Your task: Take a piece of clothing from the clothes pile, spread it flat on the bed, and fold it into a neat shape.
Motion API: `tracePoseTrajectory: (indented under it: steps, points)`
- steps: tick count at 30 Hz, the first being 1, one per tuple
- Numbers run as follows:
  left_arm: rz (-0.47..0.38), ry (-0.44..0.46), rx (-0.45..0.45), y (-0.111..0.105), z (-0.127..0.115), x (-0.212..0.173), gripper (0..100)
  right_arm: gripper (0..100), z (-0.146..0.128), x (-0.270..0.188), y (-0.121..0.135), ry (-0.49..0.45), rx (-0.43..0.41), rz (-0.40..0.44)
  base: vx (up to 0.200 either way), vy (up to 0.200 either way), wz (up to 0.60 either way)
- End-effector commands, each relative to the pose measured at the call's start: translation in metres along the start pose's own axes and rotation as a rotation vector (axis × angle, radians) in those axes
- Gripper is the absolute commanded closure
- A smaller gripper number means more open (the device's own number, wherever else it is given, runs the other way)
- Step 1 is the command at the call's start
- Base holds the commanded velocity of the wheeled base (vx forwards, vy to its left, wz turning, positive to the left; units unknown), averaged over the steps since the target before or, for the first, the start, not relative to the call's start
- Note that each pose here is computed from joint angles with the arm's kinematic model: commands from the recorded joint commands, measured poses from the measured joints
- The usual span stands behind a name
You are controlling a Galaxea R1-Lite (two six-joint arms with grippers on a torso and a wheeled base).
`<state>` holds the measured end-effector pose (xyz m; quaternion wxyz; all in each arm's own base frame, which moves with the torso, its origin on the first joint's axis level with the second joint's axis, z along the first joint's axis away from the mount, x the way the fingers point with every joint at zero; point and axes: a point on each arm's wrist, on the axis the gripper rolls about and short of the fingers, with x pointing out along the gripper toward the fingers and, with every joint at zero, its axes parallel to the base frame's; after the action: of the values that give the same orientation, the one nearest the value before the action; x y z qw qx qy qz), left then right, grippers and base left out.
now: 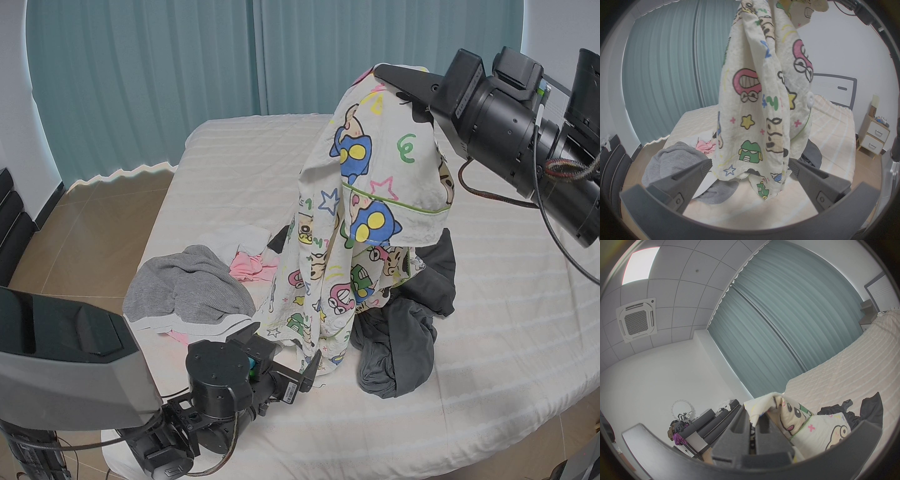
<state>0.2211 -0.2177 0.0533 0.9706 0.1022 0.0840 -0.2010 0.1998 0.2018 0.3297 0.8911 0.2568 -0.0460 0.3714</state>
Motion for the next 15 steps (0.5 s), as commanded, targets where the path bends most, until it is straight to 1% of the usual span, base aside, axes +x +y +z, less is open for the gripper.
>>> tracePoseTrajectory:
  steps: [1,4,15]
  points:
    - [0.008,-0.003,0.000,-0.0069,-0.0043,0.0128,0,100,0.0000,0.0002,0.0001,-0.001,0.001,0.001,0.000,0.000,0.00]
    - [0.011,-0.022,-0.007,-0.0088,-0.0042,0.0172,0,100,0.0012,-0.0005,0.0001,-0.005,-0.001,-0.001,0.000,0.000,0.00]
    - [-0.003,-0.043,-0.014,-0.0166,-0.0076,0.0217,0,100,0.0017,-0.0013,0.0003,-0.004,0.001,0.001,0.000,0.000,0.00]
